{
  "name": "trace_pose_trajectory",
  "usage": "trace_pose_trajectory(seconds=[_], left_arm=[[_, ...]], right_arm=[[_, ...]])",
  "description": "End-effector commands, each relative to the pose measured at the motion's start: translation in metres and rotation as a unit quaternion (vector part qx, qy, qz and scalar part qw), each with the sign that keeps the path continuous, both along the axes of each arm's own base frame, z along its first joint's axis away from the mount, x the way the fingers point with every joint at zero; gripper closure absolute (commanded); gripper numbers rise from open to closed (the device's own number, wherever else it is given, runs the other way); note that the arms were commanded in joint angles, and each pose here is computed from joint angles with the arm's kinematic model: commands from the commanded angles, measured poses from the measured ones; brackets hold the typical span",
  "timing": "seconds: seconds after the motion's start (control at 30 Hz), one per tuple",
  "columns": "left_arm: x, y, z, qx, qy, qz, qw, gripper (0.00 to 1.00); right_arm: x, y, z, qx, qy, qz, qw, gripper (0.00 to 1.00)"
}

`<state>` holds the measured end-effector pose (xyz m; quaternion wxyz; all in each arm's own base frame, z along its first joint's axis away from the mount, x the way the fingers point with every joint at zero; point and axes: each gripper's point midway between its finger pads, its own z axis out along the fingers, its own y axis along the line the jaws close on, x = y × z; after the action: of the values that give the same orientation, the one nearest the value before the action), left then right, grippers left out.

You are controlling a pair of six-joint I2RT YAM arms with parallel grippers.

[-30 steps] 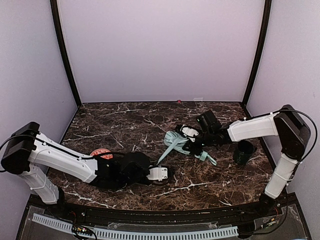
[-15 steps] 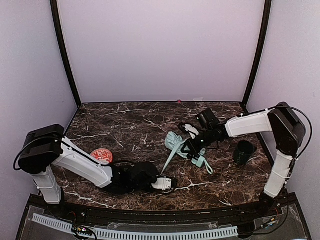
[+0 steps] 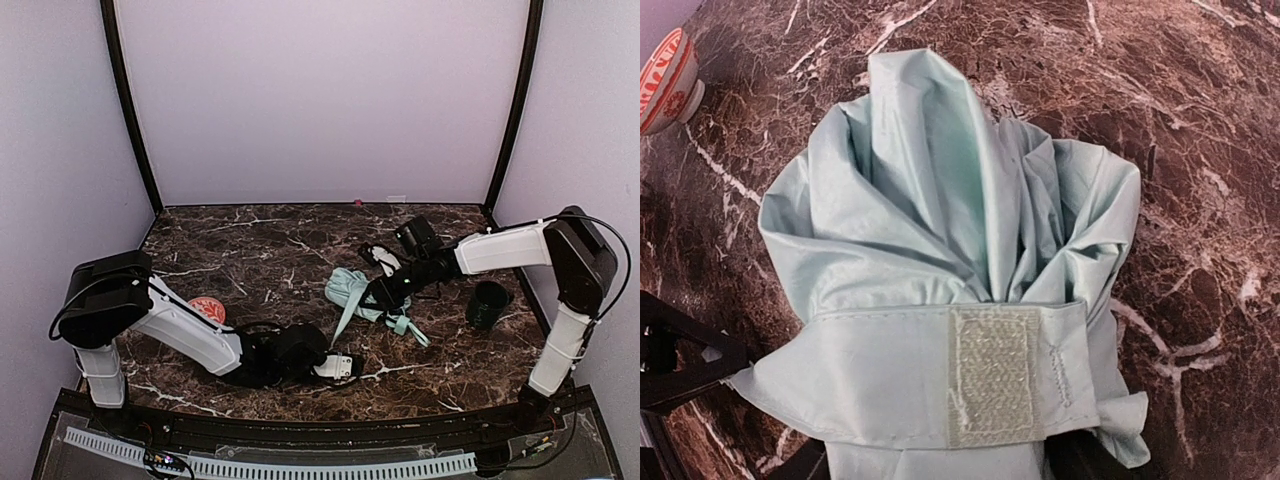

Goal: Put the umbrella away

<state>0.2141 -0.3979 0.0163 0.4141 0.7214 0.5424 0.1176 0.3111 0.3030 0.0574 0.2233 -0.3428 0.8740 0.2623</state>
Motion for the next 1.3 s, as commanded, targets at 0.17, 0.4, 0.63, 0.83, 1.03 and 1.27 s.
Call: trace_pose_trajectory(seconds=[0.17, 0.4, 0.63, 0.83, 1.03, 1.27], left_arm=[[-0.019, 0.048, -0.066, 0.12, 0.077, -0.007, 0.99, 1.0], [-0.018, 0.049, -0.066, 0.119, 0.08, -0.003, 0.99, 1.0], [-0.018, 0.051, -0.067, 0.119, 0.079, 0.002, 0.99, 1.0], [-0.018, 0.054, -0.067, 0.12, 0.081, 0.006, 0.989, 1.0], [-0.02, 0.06, -0.066, 0.118, 0.082, 0.012, 0.989, 1.0], [-0.023, 0.074, -0.064, 0.131, 0.09, 0.032, 0.987, 1.0]], right_arm=[[0.0, -0.006, 0.021, -0.025, -0.05, 0.02, 0.998, 0.28], [-0.013, -0.001, 0.065, -0.015, -0.111, 0.051, 0.992, 0.0], [-0.015, 0.015, 0.085, -0.024, -0.183, 0.073, 0.98, 0.0], [-0.023, 0.038, 0.043, -0.093, -0.176, 0.117, 0.973, 0.01], [-0.046, 0.033, -0.006, -0.156, -0.157, 0.163, 0.961, 0.01], [-0.045, 0.017, -0.042, -0.209, -0.153, 0.165, 0.952, 0.02]])
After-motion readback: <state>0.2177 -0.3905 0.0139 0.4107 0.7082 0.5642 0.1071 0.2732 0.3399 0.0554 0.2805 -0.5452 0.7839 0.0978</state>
